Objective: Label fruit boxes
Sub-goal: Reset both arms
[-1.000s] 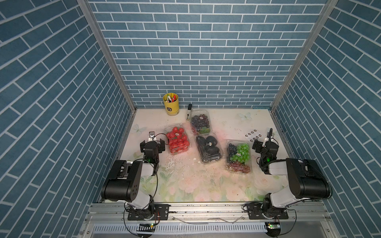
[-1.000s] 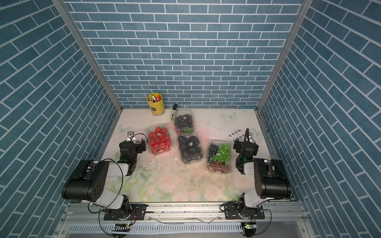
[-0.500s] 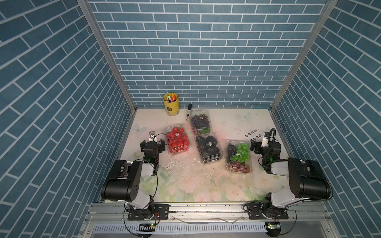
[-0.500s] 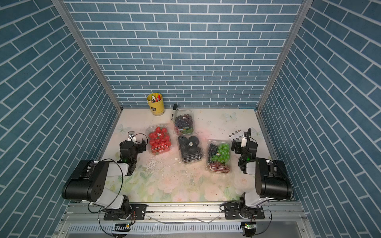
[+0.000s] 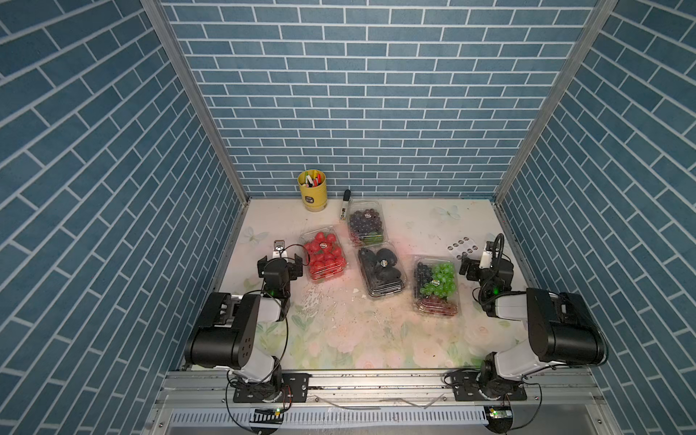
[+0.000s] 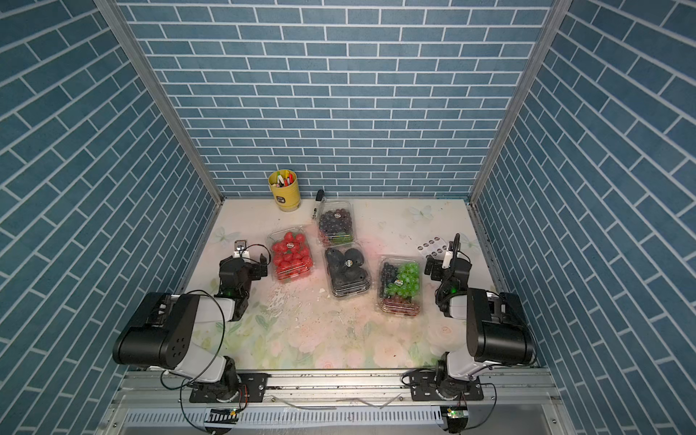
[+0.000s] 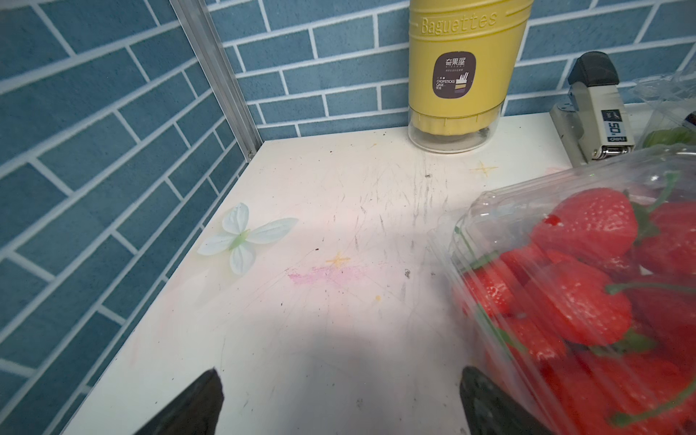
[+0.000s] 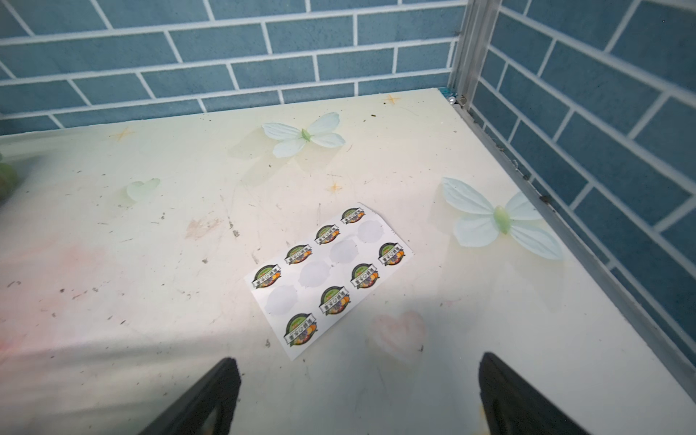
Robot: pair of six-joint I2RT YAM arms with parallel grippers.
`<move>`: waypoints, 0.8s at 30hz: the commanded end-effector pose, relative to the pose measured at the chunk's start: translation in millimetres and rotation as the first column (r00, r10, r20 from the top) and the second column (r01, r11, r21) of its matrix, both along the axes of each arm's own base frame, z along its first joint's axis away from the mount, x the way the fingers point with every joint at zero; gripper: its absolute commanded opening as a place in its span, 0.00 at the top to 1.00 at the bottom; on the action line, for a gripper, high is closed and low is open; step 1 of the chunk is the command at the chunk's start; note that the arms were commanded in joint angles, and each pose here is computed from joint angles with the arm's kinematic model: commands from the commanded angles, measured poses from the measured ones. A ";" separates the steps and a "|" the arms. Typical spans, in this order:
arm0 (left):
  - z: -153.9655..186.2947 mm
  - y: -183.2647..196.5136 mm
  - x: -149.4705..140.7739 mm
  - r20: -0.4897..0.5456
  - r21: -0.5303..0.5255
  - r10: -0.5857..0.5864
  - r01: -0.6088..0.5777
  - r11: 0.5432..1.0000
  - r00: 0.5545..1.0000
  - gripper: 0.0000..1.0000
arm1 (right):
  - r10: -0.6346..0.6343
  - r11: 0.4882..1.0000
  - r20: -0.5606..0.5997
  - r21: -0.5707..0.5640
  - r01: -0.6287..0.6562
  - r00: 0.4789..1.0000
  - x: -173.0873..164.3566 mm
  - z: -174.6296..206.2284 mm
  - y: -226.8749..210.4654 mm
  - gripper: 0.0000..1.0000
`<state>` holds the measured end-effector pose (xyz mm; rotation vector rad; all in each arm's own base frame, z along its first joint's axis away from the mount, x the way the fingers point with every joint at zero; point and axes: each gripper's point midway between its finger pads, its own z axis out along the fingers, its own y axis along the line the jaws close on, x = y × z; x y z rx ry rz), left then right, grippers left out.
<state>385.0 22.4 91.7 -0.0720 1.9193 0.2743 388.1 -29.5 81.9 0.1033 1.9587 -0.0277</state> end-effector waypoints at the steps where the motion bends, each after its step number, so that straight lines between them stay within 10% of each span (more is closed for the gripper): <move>1: 6.3 -1.0 5.4 0.019 0.002 -0.009 0.009 1.000 1.000 0.00 | -0.121 0.993 0.056 -0.006 0.121 0.991 -4.1 10.0 -18.3 0.01; 7: 5.7 -1.1 5.1 0.017 0.002 -0.010 0.010 1.000 1.000 0.00 | -0.065 0.998 0.053 -0.007 0.066 0.996 -1.5 9.1 -9.6 0.01; 10: 5.9 -1.0 5.3 0.017 0.002 -0.009 0.009 1.000 1.000 0.00 | 0.235 0.972 0.032 -0.007 -0.235 0.972 1.9 7.5 38.6 0.01; 24: 3.6 -15.5 9.6 0.000 -0.023 -0.123 0.123 0.992 0.992 0.00 | 0.100 0.995 0.008 0.001 -0.100 0.995 6.9 5.7 16.5 0.01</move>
